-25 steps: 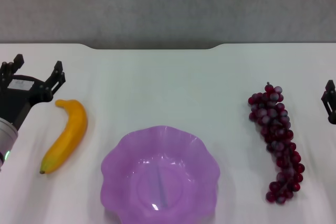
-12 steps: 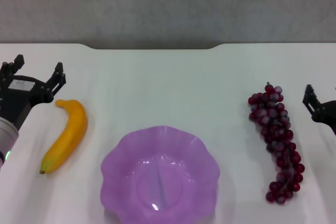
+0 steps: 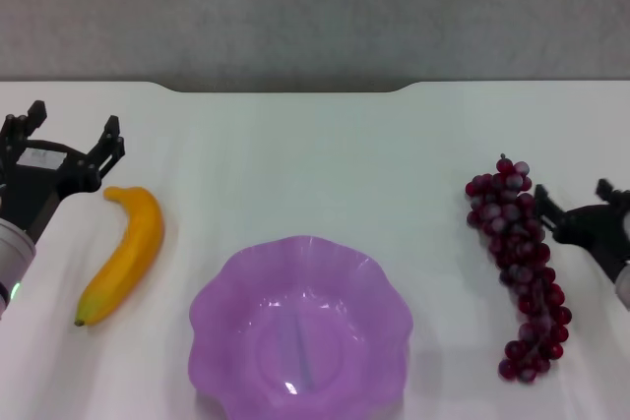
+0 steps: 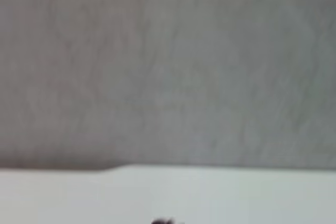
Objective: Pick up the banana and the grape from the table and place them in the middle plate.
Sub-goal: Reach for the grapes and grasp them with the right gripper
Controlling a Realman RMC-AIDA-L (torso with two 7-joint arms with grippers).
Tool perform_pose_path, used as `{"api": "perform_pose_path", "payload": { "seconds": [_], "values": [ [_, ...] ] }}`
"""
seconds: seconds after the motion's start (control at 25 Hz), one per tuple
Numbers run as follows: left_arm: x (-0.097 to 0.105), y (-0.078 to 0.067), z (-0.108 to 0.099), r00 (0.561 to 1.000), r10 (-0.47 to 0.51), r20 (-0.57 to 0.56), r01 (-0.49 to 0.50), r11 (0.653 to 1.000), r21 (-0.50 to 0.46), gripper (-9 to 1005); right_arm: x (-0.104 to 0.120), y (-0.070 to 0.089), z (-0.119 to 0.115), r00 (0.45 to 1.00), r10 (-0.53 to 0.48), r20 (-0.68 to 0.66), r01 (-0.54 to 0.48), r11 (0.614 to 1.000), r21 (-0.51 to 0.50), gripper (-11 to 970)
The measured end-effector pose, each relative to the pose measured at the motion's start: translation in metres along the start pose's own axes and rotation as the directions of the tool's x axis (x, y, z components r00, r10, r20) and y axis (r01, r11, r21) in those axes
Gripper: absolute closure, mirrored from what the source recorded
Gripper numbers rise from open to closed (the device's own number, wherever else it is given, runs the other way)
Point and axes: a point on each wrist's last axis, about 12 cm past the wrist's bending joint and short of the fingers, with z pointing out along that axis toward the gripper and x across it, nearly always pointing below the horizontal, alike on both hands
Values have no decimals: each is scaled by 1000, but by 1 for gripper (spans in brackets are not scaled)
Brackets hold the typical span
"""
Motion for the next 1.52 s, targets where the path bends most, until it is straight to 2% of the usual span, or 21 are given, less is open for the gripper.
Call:
{"api": "perform_pose_path", "payload": {
  "seconds": [0.32, 0.56, 0.76, 1.52],
  "values": [
    [-1, -1, 0, 1000, 2, 3, -2, 1000, 4, 113, -2, 12, 13, 995, -42, -87, 36, 997, -72, 67],
    [-1, -1, 0, 1000, 3, 6, -3, 1000, 5, 113, 5, 16, 13, 990, -67, -128, 55, 994, -95, 69],
    [-2, -2, 0, 1000, 4, 8, -4, 1000, 7, 113, 12, 27, 15, 978, -115, -174, 93, 987, -132, 70],
    [-2, -2, 0, 1000, 13, 13, -13, 1000, 4, 114, 22, 31, 14, 969, -132, -208, 105, 985, -133, 75]
  ]
}}
